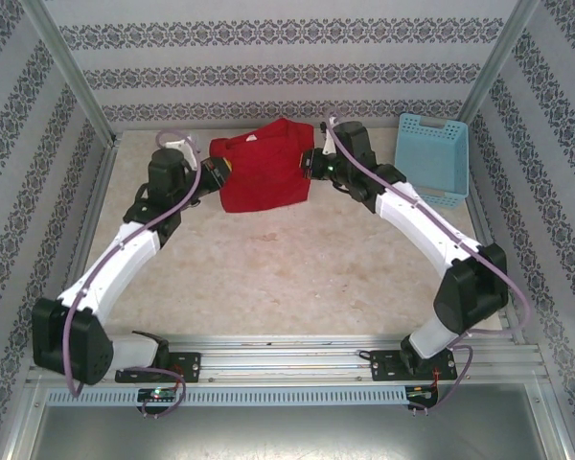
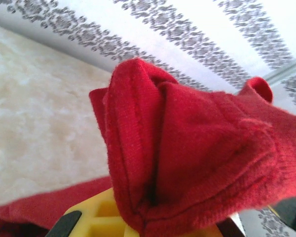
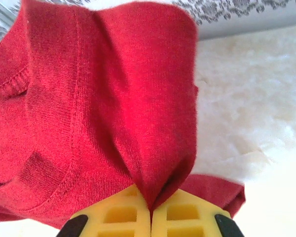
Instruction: Fold the inside-out t-shirt
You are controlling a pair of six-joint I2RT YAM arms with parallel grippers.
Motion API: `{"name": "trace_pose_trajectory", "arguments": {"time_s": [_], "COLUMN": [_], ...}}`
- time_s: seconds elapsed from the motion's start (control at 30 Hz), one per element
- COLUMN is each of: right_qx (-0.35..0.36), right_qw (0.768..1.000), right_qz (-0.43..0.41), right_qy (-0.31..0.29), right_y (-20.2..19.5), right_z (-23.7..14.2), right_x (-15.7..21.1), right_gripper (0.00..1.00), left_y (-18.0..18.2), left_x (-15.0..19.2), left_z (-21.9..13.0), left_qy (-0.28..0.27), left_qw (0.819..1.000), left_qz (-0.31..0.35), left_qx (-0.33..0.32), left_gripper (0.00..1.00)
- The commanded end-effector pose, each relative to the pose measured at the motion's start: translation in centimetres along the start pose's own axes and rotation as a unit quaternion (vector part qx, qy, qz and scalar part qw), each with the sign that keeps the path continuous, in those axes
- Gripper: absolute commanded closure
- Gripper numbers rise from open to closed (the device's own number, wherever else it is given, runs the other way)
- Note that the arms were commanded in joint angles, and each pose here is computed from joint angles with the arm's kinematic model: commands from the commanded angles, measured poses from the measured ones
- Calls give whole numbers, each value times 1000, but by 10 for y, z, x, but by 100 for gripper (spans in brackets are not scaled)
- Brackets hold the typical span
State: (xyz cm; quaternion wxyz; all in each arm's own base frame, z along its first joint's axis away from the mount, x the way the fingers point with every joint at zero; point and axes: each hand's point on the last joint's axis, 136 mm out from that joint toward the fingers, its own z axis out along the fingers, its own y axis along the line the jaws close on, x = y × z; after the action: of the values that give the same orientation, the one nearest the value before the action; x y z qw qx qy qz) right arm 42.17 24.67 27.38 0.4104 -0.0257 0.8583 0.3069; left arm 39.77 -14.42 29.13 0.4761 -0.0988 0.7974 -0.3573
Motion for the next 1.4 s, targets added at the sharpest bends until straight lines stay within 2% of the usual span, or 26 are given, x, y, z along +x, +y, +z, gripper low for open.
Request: {"name": "trace_pose_trajectory", "arguments": {"time_s": [0.0, 0.23, 0.43, 0.57, 0.8, 0.97, 1.13, 1.23, 1.27, 1.3, 1.37], "right_qx": [-6, 17, 33, 47, 78, 122, 136, 152, 160, 167, 175], "right_qw": [1000, 997, 993, 992, 989, 983, 977, 974, 972, 971, 970], "right_qz": [-20, 11, 27, 29, 10, 7, 15, 16, 15, 12, 5], "right_qy": [21, 81, 111, 118, 124, 135, 163, 170, 170, 170, 168], "right_y": [-6, -41, -58, -65, -71, -89, -100, -107, -111, -112, -114], "right_z": [-1, -23, -45, -40, -14, -2, 8, 10, 9, 8, 4], "right_x": [33, 132, 188, 201, 189, 191, 209, 213, 213, 212, 207], "right_gripper": [100, 100, 100, 100, 100, 100, 100, 95, 92, 86, 64], "left_y": [6, 41, 51, 61, 100, 123, 136, 141, 142, 144, 153], "left_x": [32, 134, 185, 195, 193, 198, 209, 208, 208, 206, 199], "left_z": [-15, -48, -69, -67, -47, -34, -30, -31, -32, -34, -43], "left_qy": [24, 106, 152, 152, 148, 164, 177, 179, 181, 182, 178], "left_qw": [999, 992, 985, 986, 984, 975, 969, 966, 964, 962, 954], "left_qz": [4, -46, -73, -61, -43, -33, -43, -44, -44, -44, -43], "left_qx": [33, 47, 45, 19, -89, -146, -168, -183, -190, -200, -238], "left_gripper": [100, 100, 100, 100, 99, 91, 82, 72, 66, 63, 62]}}
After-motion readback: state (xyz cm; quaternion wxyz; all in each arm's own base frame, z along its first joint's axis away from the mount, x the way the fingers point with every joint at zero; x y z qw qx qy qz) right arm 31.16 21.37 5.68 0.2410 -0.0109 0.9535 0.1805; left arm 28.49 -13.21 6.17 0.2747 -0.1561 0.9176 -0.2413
